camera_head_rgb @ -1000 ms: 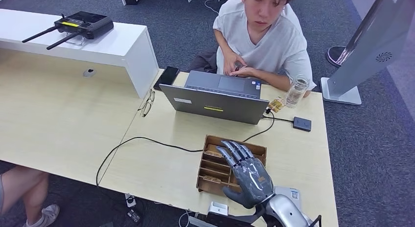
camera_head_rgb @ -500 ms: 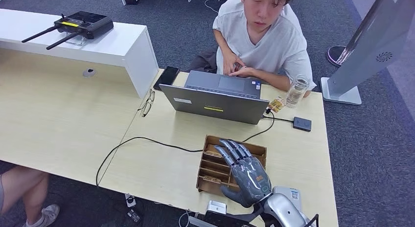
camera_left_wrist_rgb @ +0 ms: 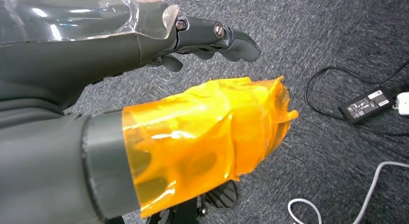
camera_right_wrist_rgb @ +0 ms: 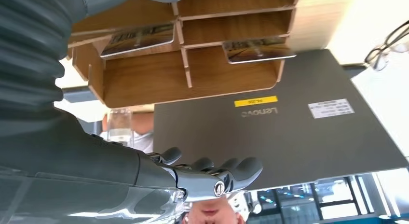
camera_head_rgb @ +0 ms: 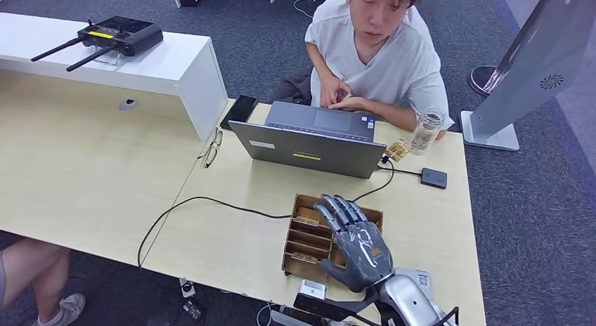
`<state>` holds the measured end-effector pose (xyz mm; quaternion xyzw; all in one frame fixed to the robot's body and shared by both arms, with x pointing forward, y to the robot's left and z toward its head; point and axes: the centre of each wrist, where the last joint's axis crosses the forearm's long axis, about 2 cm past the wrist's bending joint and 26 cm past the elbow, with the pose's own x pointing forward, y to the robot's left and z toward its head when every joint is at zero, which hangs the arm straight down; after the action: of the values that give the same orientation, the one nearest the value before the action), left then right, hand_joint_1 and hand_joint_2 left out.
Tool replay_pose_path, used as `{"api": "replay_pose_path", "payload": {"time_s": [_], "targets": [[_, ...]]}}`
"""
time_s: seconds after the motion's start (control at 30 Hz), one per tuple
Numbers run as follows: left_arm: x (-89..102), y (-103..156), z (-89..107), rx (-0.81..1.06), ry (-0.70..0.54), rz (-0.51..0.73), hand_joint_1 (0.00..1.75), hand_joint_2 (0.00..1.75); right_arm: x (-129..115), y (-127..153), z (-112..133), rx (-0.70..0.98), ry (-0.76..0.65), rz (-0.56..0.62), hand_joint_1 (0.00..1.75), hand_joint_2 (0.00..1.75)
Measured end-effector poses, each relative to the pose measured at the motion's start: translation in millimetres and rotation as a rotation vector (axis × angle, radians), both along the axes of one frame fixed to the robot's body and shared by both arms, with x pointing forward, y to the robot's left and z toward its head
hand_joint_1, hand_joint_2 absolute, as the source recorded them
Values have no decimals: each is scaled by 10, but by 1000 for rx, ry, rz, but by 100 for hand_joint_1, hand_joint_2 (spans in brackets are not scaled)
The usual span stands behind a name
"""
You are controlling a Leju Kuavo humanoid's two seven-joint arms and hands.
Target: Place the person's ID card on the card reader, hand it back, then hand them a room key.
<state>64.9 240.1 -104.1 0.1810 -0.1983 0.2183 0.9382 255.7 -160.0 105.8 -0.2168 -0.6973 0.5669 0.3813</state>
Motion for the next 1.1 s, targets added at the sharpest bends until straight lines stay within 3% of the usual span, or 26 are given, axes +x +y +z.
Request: {"api": "replay_pose_path", "payload": {"time_s": [0.17, 0.3, 0.4, 1.1], "targets": [[9, 0, 1, -4, 1, -6, 0, 0, 81, -27, 18, -32, -22, 9, 9, 175], [45, -6, 8, -5, -7, -10, 0, 0, 471, -149, 176, -48, -47, 65, 10, 175], [51, -6, 9, -5, -8, -11, 0, 0, 630, -214, 238, -73, -70, 53, 9, 175], [51, -7, 8, -16, -13, 7, 0, 0, 721, -325, 215, -105, -76, -2, 9, 175]]}}
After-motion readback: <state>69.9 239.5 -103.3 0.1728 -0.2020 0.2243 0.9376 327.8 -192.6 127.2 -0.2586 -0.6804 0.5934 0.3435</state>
